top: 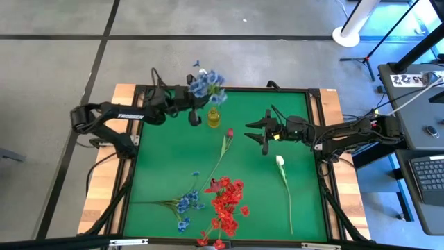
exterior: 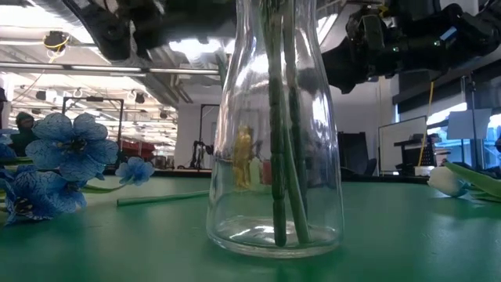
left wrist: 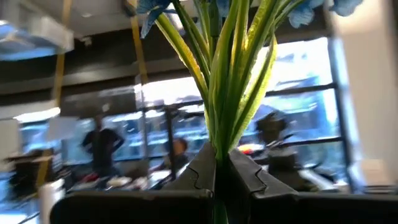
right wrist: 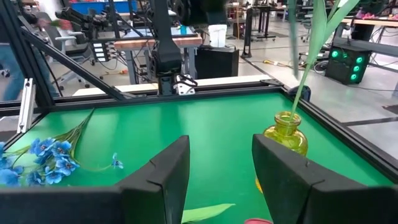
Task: Sort flowers into vase by color
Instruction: Put the top blue flower into the yellow vase, then put the blue flower into the yellow vase
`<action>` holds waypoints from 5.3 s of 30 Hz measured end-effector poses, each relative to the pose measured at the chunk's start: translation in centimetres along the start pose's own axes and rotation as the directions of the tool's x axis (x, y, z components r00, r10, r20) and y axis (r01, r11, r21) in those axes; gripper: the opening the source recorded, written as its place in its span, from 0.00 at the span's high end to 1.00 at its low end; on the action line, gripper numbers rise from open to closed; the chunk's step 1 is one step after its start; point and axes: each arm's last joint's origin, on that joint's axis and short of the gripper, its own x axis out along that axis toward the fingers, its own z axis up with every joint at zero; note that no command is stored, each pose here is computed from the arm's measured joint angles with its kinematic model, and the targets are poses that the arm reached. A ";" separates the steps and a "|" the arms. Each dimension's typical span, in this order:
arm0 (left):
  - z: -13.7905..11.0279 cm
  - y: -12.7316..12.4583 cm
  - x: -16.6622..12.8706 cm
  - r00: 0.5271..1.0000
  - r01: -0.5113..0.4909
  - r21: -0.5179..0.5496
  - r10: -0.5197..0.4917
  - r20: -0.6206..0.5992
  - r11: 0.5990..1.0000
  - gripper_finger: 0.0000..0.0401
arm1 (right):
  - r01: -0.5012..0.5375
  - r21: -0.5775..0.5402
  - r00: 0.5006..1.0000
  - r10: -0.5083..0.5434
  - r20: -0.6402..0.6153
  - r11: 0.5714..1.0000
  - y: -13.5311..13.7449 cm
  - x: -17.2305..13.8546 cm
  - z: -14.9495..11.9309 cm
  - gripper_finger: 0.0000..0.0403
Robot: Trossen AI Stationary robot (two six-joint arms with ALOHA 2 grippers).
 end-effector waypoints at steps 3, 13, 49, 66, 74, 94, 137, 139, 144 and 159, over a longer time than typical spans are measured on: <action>1.7 -1.5 -0.1 0.998 0.070 -0.042 -0.070 -0.005 0.997 0.99 | -0.001 0.000 1.000 0.001 -0.001 1.000 0.0 0.0 0.0 0.57; -0.4 -3.9 -5.8 0.992 -0.080 -0.034 0.076 -0.098 0.996 0.99 | -0.012 -0.004 1.000 0.012 -0.009 1.000 0.1 0.0 -0.1 0.57; -7.8 0.8 -4.5 0.929 -0.259 -0.014 0.246 -0.275 0.966 0.97 | 0.004 0.011 1.000 -0.004 -0.014 1.000 0.0 0.0 -0.1 0.57; -7.6 -1.4 -4.6 0.859 -0.214 0.092 0.233 -0.456 0.972 0.47 | 0.015 0.011 1.000 -0.015 -0.028 1.000 0.0 0.0 -0.3 0.57; -5.1 -3.3 -4.5 0.854 -0.239 0.123 0.269 -0.446 0.963 0.38 | 0.016 0.014 0.999 -0.015 -0.047 1.000 0.0 0.0 -0.5 0.57; 4.2 -10.2 -8.3 0.870 -0.231 0.085 0.245 -0.429 0.969 0.38 | 0.048 0.031 0.993 -0.045 -0.105 0.998 -0.1 -0.1 -1.0 0.57; -1.8 -30.7 -20.6 -0.133 0.089 -0.170 -0.157 -0.979 0.981 0.43 | 0.057 0.129 0.961 -0.020 -0.277 0.990 -0.1 -0.4 -2.6 0.57; -2.5 -31.2 -20.7 -0.170 0.120 -0.132 -0.111 -0.979 0.984 0.43 | 0.057 0.129 0.961 -0.020 -0.277 0.990 -0.1 -0.4 -2.6 0.57; -3.2 -31.8 -20.1 -0.203 0.101 -0.113 -0.091 -0.975 0.989 0.44 | 0.058 0.129 0.961 -0.020 -0.277 0.990 -0.1 -0.4 -2.6 0.57; -3.6 -28.3 -15.7 -0.164 0.000 0.005 0.005 -0.986 1.000 0.96 | 0.071 0.148 0.960 -0.028 -0.277 0.986 -0.1 -0.4 -2.6 0.57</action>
